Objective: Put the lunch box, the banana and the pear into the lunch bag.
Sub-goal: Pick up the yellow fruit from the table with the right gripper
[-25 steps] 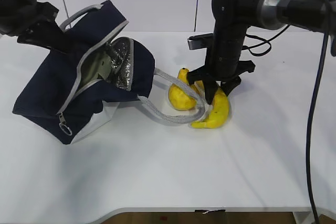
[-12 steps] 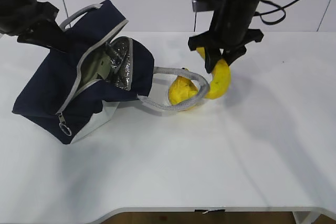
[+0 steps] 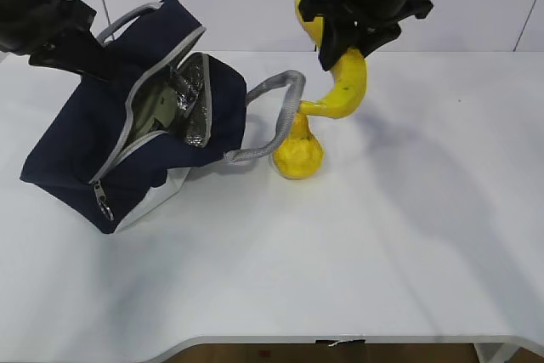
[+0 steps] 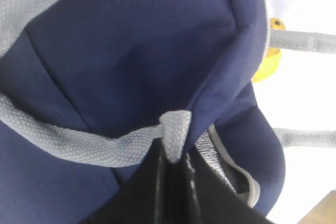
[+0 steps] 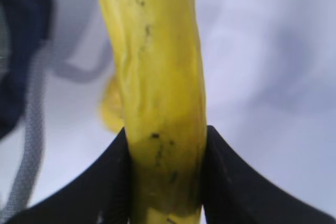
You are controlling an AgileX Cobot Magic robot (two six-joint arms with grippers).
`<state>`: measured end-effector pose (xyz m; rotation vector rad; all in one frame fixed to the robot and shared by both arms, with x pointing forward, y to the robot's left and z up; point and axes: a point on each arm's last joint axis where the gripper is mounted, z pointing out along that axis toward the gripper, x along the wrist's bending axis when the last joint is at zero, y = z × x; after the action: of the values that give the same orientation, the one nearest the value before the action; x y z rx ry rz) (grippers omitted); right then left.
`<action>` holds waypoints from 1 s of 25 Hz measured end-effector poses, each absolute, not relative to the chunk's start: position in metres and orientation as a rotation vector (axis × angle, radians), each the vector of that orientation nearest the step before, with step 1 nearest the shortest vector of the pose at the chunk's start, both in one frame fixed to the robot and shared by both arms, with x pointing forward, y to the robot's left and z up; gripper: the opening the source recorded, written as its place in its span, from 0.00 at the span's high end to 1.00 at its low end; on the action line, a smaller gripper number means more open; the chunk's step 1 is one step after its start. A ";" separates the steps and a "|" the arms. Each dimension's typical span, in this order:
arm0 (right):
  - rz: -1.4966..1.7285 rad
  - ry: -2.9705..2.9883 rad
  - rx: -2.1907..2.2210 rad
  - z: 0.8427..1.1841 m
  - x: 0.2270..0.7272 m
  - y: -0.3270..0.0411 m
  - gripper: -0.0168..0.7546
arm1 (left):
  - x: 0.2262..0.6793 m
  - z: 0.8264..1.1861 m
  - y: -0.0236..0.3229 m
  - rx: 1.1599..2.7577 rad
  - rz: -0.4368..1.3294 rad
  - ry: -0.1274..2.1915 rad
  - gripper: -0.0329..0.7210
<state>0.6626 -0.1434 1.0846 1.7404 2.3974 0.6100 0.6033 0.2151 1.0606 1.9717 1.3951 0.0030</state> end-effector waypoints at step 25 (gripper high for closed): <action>1.040 2.603 1.782 1.096 0.650 -0.103 0.62 | 0.606 1.067 0.207 1.812 -0.096 1.410 0.94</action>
<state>0.6497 -0.1032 1.0963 1.7818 2.6026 1.0398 0.6060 0.2065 1.0667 1.8117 1.4097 -0.0959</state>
